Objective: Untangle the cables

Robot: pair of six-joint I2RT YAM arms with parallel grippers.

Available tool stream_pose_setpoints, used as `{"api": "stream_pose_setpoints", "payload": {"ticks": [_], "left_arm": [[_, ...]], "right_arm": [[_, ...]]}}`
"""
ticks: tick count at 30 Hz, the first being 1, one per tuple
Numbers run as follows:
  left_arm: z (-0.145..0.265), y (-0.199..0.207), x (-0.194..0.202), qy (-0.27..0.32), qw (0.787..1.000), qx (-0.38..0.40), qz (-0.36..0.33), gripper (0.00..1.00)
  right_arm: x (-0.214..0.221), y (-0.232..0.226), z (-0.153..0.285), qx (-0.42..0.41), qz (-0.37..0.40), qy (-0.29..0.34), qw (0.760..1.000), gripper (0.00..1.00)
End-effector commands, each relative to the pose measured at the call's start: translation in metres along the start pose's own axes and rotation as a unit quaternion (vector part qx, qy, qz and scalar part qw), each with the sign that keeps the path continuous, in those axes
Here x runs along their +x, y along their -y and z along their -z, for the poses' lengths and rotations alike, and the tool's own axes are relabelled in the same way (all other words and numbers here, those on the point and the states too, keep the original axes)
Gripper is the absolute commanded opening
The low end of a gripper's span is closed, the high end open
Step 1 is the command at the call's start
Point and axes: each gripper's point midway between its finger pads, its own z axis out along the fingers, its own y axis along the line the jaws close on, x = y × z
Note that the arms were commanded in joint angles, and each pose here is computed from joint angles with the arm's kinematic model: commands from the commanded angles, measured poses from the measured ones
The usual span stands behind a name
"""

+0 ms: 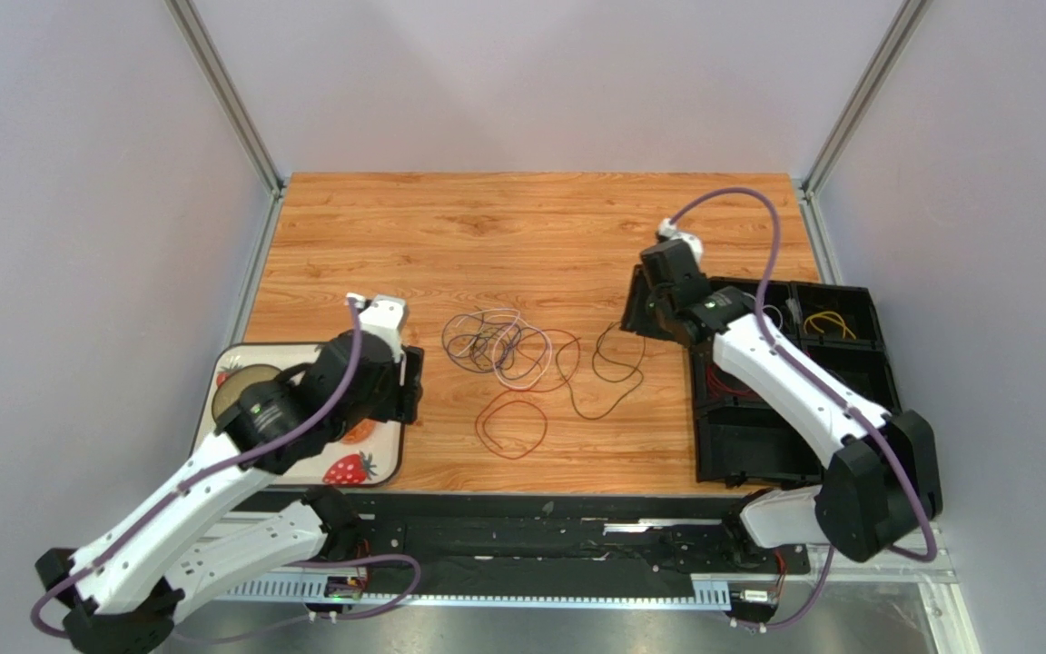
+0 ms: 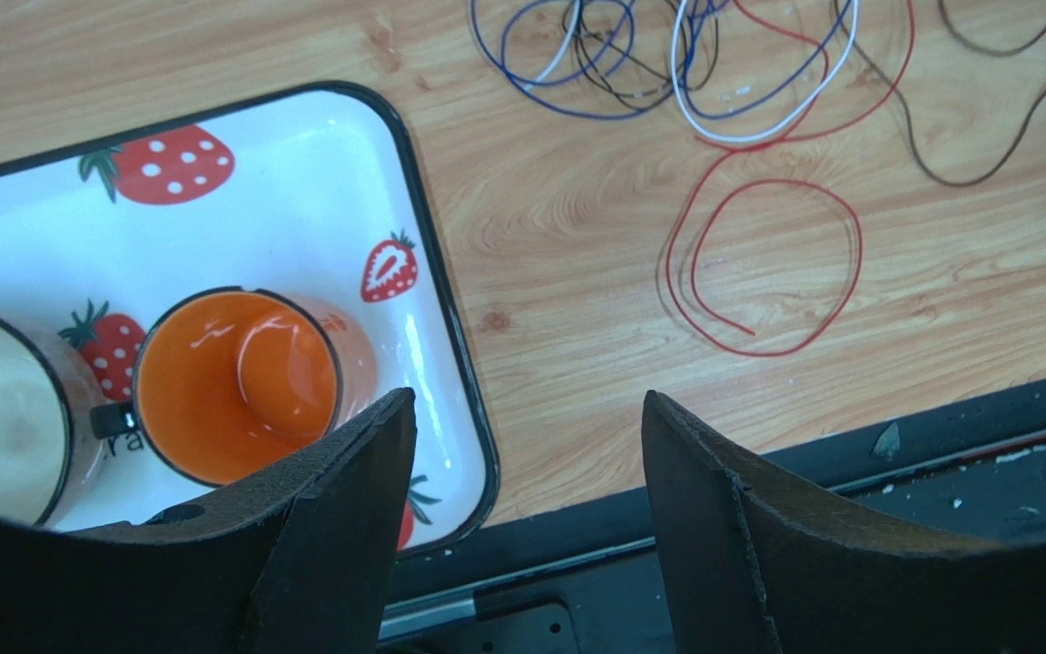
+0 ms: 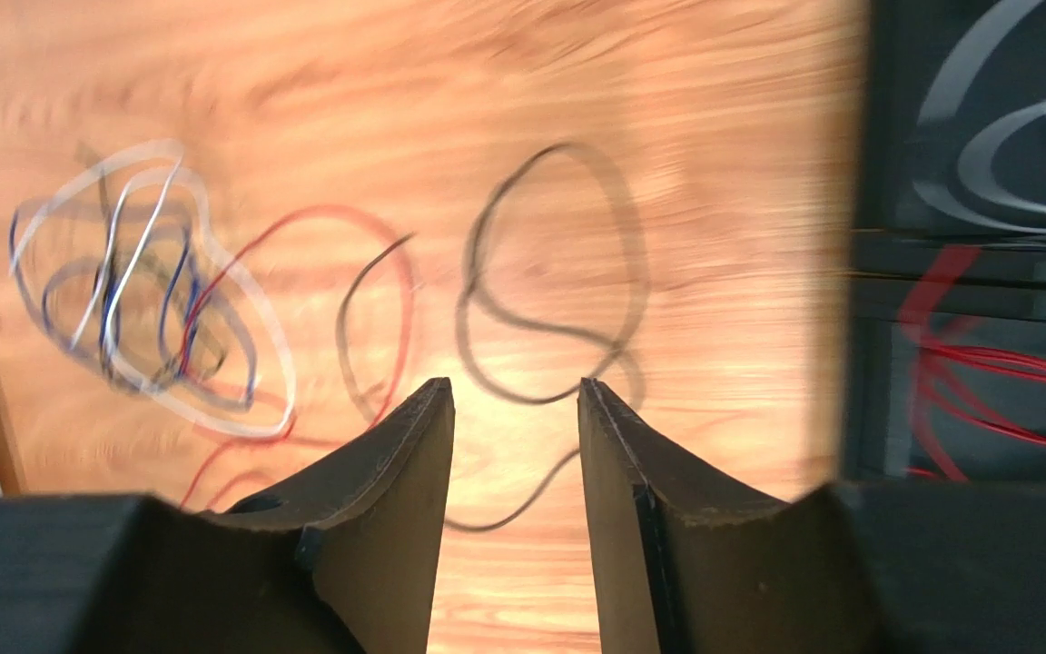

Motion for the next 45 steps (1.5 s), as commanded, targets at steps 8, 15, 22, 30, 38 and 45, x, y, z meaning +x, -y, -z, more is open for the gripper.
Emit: {"api": "stream_pose_setpoints", "payload": {"ticks": [8,15,22,30,38,45], "left_arm": [[-0.06,0.071,0.01,-0.107,0.991,0.071,0.027,0.67],[-0.102,0.088,0.033,-0.155,0.987,0.043,0.013,0.64],[-0.147,0.096,0.064,-0.202,0.979,-0.024,0.013,0.63],[-0.171,0.096,0.088,-0.235,0.97,-0.062,0.01,0.61],[-0.176,0.1,0.104,-0.256,0.964,-0.062,0.019,0.33],[-0.167,0.1,0.105,-0.256,0.965,-0.06,0.01,0.0]], "right_arm": [[0.045,-0.08,-0.011,-0.106,0.063,-0.063,0.99,0.44],[0.047,-0.053,0.004,-0.072,0.068,-0.049,0.994,0.47],[0.051,-0.033,0.023,-0.061,0.059,-0.036,0.996,0.56],[0.035,-0.004,0.051,-0.048,0.057,-0.001,0.997,0.64],[0.03,0.005,0.067,-0.051,0.064,0.024,0.996,0.65],[0.035,0.0,0.067,-0.069,0.064,0.015,0.995,0.65]]}}
